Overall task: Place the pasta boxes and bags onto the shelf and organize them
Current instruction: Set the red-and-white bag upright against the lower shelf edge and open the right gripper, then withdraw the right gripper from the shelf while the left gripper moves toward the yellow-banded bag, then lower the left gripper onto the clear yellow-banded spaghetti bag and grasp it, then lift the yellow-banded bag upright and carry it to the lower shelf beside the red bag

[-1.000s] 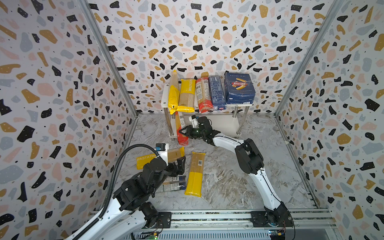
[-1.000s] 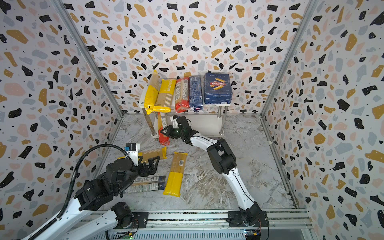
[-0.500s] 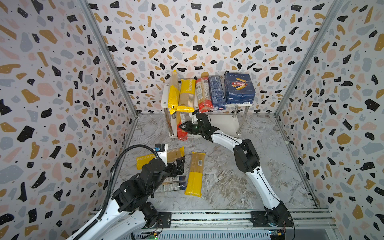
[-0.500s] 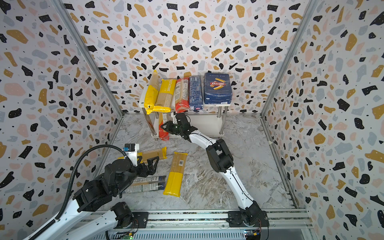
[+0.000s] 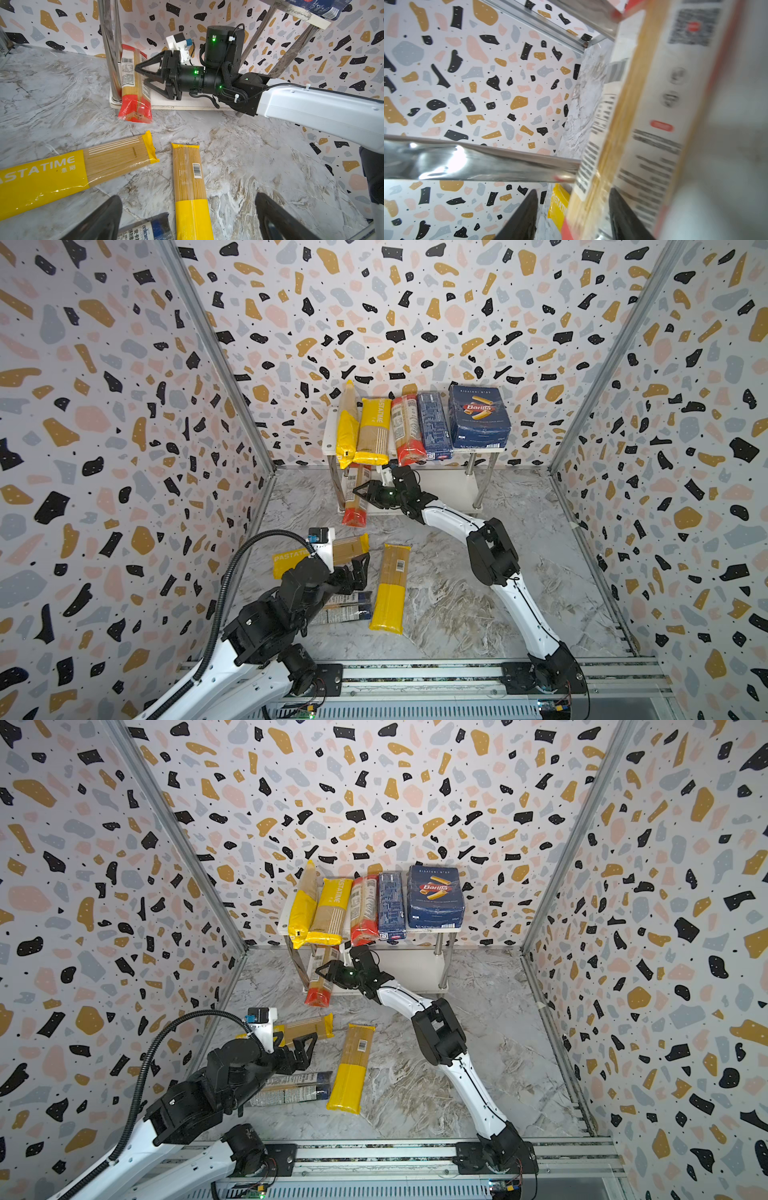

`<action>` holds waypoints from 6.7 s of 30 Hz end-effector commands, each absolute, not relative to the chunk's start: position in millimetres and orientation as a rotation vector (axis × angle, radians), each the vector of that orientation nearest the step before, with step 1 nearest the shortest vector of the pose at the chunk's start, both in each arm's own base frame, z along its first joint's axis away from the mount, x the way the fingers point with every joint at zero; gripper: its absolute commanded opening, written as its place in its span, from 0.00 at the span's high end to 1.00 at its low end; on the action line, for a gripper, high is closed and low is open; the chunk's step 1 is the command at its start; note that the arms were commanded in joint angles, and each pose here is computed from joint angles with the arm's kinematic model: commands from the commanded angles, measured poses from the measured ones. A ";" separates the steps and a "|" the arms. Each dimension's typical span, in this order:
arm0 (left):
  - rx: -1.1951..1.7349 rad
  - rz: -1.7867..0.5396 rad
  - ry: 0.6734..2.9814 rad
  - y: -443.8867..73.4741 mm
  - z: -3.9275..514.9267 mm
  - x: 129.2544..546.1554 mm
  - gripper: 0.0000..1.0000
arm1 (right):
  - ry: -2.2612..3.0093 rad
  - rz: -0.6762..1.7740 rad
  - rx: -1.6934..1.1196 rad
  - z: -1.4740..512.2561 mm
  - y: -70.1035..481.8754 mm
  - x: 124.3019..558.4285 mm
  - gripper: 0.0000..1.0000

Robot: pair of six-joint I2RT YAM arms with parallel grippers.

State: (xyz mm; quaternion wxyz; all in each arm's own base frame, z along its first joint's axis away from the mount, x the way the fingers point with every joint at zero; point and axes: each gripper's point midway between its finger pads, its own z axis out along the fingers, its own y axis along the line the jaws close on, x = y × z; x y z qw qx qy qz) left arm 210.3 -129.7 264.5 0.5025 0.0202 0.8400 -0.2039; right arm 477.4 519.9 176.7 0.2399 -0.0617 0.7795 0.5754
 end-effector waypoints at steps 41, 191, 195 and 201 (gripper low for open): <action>0.137 -0.505 2.417 -229.4 98.7 185.5 0.01 | 2.170 1.115 -0.301 227.4 247.0 217.8 0.16; -0.031 -0.619 2.066 -219.3 189.3 513.9 0.80 | 2.153 0.969 -0.057 261.1 114.8 262.1 0.17; -0.035 -0.625 2.058 -220.1 189.4 515.9 0.61 | 2.156 0.967 -0.054 260.3 114.2 261.4 0.17; -0.034 -0.643 2.058 -225.8 185.4 525.2 0.67 | 2.161 0.953 -0.043 259.7 111.3 259.6 0.17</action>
